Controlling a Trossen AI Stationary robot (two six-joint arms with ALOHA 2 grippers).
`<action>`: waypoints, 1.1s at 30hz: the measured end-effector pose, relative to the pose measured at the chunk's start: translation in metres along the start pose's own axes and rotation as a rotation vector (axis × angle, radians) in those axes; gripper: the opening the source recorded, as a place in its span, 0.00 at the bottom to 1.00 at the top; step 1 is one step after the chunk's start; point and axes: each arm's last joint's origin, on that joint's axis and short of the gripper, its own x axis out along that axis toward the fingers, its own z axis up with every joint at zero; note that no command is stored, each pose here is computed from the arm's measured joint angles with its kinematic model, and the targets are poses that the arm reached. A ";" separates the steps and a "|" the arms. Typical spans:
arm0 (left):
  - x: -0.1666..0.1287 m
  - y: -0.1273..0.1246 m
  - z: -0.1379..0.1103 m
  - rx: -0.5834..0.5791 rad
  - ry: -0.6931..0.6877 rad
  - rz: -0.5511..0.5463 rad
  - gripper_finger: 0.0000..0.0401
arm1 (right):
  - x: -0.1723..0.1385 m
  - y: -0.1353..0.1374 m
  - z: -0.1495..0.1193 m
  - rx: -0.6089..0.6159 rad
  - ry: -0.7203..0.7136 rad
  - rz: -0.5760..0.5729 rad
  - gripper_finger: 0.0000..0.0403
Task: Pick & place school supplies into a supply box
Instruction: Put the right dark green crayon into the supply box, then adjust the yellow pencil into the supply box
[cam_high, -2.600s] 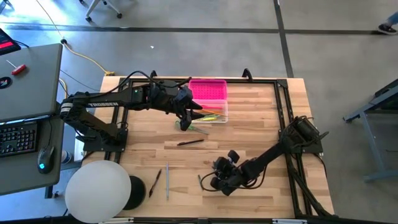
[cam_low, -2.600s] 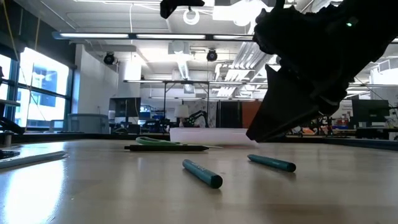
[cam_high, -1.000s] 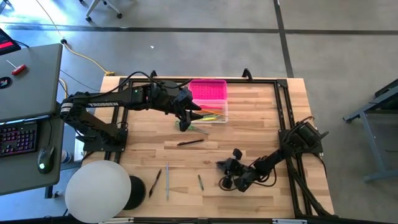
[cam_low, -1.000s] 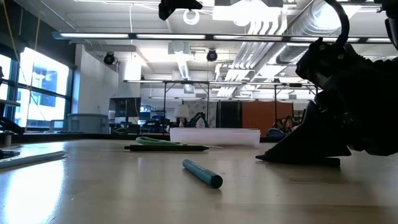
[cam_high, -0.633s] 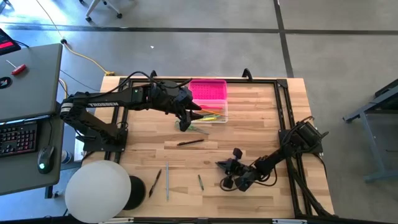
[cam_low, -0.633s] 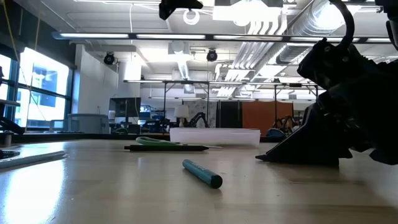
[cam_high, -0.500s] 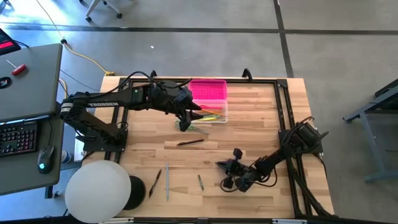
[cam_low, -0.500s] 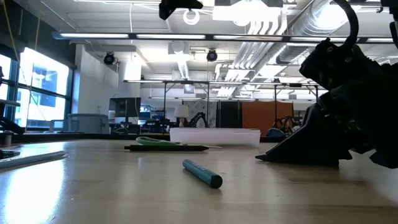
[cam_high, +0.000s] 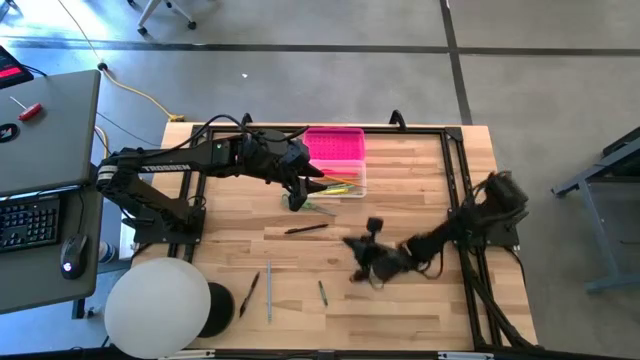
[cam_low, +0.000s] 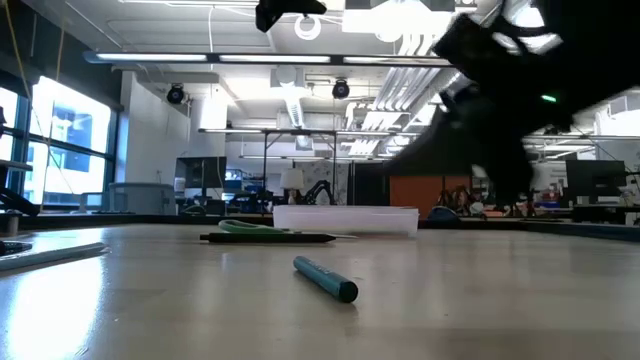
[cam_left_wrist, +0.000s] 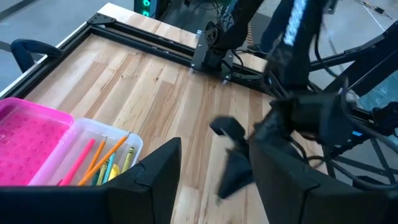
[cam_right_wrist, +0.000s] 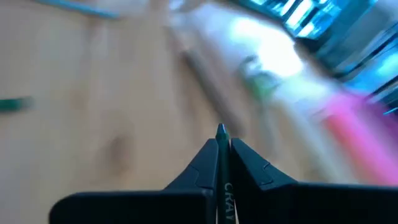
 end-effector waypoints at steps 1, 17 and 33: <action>0.000 0.000 0.000 0.000 0.001 0.000 0.56 | 0.005 -0.012 0.006 -0.026 -0.002 -0.016 0.02; 0.000 0.000 -0.001 0.000 0.007 0.002 0.56 | 0.095 -0.160 -0.020 0.026 0.119 0.074 0.03; 0.000 0.000 -0.001 0.008 0.007 0.002 0.56 | 0.101 -0.175 -0.029 0.068 0.161 0.029 0.23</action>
